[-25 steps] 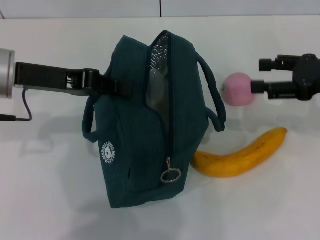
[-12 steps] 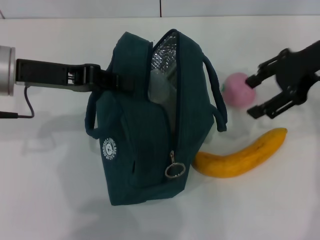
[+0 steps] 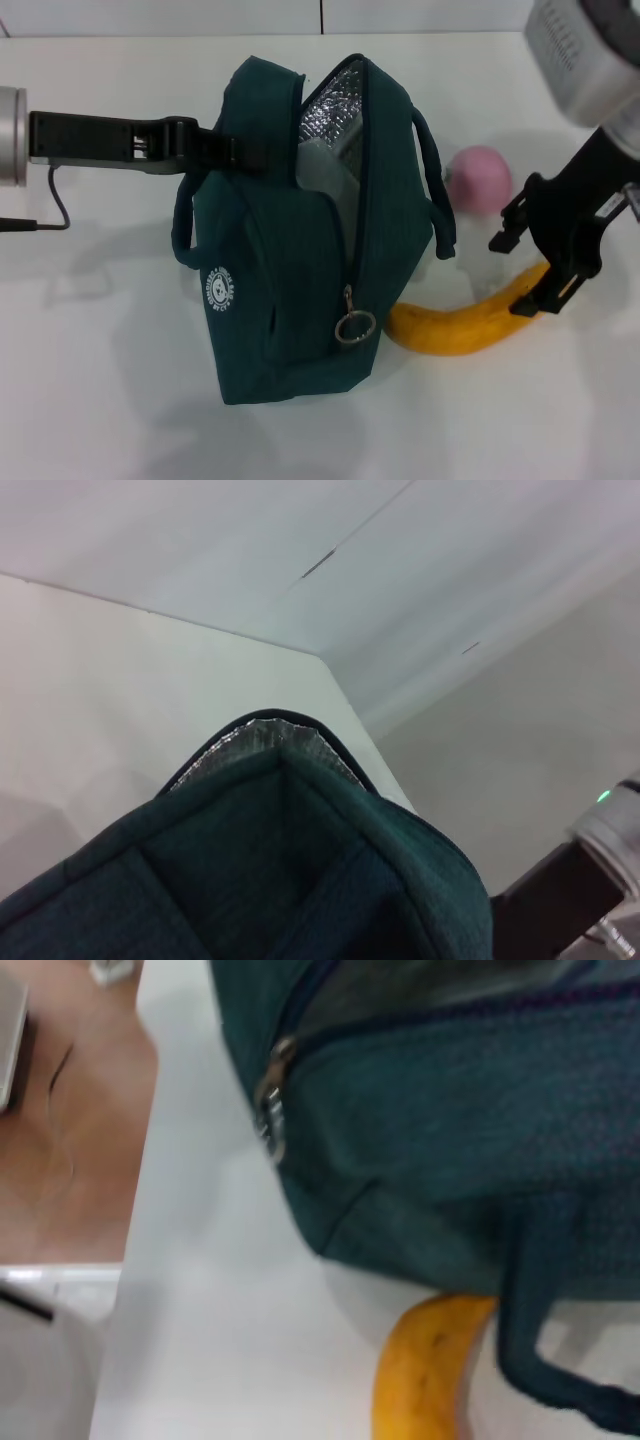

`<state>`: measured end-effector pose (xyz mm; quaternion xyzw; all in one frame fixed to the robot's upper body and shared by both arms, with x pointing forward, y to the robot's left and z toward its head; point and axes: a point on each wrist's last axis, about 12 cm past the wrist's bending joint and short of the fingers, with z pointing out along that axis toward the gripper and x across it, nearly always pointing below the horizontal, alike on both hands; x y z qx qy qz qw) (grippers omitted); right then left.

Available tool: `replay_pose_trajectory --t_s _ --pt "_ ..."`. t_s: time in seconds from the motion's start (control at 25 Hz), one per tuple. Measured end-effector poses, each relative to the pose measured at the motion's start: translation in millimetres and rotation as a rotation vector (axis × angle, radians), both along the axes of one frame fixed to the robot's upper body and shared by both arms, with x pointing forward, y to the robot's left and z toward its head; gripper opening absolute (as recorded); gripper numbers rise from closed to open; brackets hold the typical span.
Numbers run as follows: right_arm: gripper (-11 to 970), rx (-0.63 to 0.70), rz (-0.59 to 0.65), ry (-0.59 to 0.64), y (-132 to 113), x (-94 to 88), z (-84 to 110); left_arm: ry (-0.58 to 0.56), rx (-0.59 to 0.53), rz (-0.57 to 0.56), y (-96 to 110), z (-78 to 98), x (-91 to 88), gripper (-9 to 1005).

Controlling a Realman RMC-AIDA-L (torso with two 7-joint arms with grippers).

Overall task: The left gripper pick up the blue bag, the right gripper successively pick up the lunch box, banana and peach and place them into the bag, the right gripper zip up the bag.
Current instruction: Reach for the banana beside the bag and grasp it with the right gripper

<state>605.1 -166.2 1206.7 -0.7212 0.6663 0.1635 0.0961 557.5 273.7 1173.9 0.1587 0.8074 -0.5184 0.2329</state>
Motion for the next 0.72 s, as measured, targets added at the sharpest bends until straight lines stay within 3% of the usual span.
replay_pose_trajectory --t_s 0.72 --pt "767 -0.176 0.145 -0.065 36 -13.1 -28.6 0.007 -0.01 0.002 -2 -4.7 0.3 38"
